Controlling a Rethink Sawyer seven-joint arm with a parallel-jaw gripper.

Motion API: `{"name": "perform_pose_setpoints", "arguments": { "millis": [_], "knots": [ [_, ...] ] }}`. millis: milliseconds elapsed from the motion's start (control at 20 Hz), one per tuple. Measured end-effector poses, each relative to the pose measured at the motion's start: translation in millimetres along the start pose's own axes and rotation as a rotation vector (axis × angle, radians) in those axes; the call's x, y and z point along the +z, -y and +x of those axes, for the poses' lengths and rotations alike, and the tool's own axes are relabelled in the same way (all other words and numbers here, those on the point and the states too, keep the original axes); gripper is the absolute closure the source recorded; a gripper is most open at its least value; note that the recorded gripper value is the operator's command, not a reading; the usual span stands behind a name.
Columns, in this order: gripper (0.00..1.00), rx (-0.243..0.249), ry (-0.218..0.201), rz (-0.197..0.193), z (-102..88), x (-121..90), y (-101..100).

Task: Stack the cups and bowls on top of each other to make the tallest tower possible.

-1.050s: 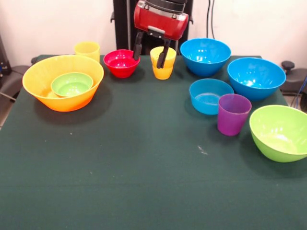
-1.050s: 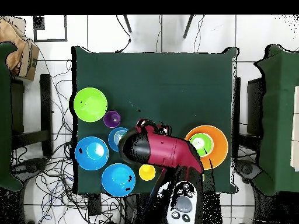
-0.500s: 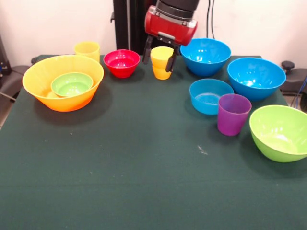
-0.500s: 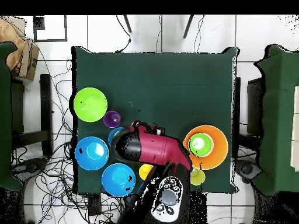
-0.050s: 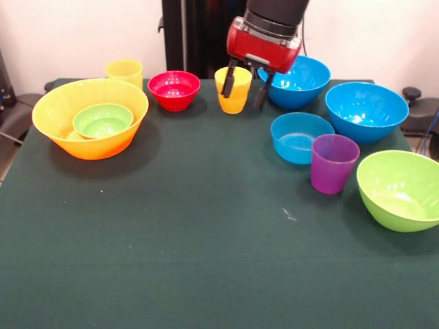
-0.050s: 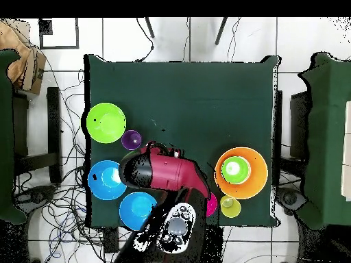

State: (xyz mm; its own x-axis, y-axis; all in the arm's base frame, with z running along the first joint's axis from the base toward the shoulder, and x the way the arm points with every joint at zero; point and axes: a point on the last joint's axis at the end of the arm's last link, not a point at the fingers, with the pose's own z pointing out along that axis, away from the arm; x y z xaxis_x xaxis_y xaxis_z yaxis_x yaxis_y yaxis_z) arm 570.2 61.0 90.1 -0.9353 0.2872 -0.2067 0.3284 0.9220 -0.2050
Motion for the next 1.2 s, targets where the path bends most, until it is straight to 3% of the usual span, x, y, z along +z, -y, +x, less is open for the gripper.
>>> {"name": "perform_pose_setpoints", "arguments": {
  "millis": [450,900,1200],
  "knots": [
    [0.00,0.032,0.001,0.013,4.2,4,-16],
    [0.00,0.040,0.001,0.027,-1.2,3,-10],
    [0.00,0.033,-0.020,0.038,2.4,-4,-11]
  ]
}}
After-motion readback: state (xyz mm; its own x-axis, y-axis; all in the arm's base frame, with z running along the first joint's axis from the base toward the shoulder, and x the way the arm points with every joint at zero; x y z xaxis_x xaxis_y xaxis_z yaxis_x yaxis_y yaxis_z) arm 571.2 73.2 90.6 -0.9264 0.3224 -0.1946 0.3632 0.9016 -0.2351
